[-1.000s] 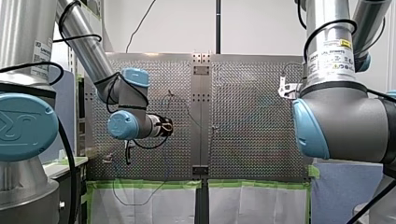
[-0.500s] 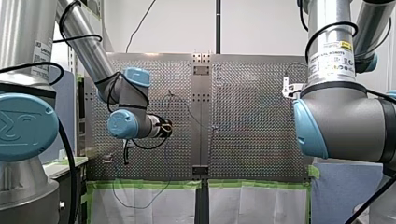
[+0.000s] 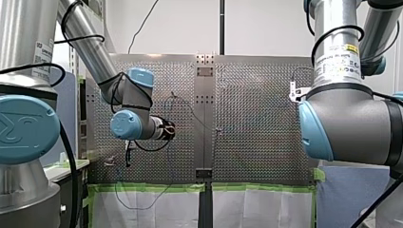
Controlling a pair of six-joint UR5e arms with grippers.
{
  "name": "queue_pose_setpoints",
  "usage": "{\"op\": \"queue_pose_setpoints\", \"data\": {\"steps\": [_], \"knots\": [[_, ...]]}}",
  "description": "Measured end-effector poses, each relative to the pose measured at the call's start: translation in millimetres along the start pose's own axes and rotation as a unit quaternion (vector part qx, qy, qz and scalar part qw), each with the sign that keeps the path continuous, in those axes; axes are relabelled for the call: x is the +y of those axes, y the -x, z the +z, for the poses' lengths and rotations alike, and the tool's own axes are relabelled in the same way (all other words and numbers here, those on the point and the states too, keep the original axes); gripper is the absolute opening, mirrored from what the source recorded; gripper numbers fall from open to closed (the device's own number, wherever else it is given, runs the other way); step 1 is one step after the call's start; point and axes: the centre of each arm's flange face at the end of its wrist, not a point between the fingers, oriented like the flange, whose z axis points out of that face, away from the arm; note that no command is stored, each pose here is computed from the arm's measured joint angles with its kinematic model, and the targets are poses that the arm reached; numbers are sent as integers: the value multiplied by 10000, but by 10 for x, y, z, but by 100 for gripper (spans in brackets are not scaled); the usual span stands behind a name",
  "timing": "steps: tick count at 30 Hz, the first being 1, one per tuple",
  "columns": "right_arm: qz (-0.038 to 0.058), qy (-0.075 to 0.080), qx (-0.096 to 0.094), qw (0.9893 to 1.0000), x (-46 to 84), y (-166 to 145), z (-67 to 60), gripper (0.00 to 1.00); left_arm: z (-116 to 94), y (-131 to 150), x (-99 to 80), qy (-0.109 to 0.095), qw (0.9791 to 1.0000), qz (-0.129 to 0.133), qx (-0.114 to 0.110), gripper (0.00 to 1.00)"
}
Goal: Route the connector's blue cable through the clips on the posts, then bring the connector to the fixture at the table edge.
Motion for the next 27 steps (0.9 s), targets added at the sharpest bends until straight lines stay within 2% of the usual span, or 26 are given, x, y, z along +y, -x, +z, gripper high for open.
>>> {"op": "queue_pose_setpoints", "data": {"steps": [16,27], "knots": [[-56,50,57,10000,92,-69,34,0,0,-3,9,19,10000,19,27,100],[-59,40,66,10000,102,-40,68,0,0,-6,19,36,10000,32,56,100]]}}
